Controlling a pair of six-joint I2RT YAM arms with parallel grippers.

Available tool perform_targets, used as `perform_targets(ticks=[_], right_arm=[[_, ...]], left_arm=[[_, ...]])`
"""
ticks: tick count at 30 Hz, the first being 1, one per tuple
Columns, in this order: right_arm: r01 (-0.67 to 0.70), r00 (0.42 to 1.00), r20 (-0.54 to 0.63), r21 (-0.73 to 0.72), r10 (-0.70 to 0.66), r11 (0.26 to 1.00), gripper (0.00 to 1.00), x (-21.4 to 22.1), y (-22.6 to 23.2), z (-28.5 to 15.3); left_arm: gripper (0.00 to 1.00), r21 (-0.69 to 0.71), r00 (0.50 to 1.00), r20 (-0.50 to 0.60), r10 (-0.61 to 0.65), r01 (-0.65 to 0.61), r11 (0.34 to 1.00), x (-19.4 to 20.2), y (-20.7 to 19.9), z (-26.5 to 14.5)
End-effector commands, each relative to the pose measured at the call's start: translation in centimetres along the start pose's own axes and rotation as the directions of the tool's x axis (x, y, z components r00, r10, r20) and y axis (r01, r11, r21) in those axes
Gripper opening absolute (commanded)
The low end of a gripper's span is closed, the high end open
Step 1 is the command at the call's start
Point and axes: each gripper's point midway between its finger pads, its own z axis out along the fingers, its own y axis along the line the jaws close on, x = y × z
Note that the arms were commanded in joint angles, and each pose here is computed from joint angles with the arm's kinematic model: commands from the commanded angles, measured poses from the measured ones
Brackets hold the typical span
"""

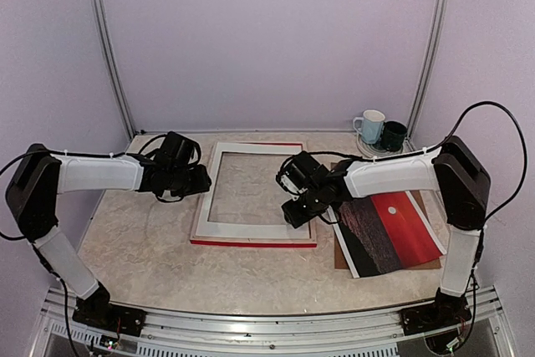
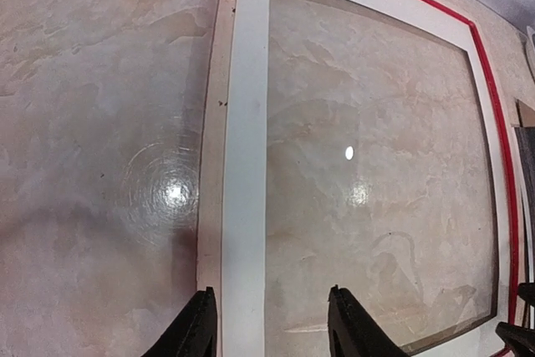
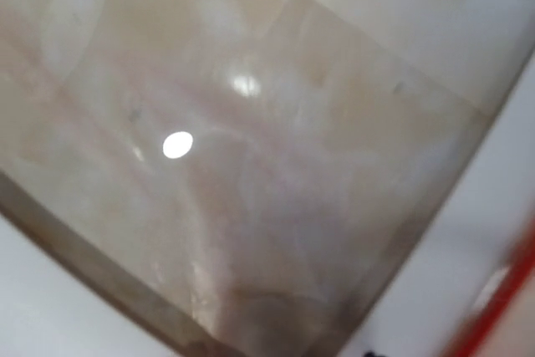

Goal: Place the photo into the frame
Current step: Adjust the mat board under the glass panel.

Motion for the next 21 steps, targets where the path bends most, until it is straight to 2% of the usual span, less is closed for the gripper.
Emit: perform_targets(ticks=[1, 7, 12, 21], right_arm=[[-0.046, 0.991, 0.124, 0.016, 0.044, 0.999, 0.52, -3.1, -1.1, -4.2], [-0.178, 0.97, 0.174, 0.036, 0.17, 0.983, 0.68, -2.3, -4.9, -5.9], [-0.303, 0.934, 0.199, -0.005, 0.298, 0.953, 0.76, -0.7, -7.8, -6.4], [-0.337, 0.922, 0.17, -0.086, 0.347, 0.938, 0.79, 0.0, -7.6, -4.4]], left_arm=[[0.44, -0.172, 0.999, 0.012, 0.037, -0.034, 0.984, -0.1, 2.7, 0.0], [0.36, -0.279, 0.998, -0.008, 0.069, -0.068, 0.958, 0.0, 4.2, 1.8], [0.33, -0.313, 0.997, -0.025, 0.074, -0.078, 0.947, 1.0, 5.1, 2.5], [0.31, -0.315, 0.996, -0.039, 0.078, -0.087, 0.945, 1.6, 5.4, 2.5]])
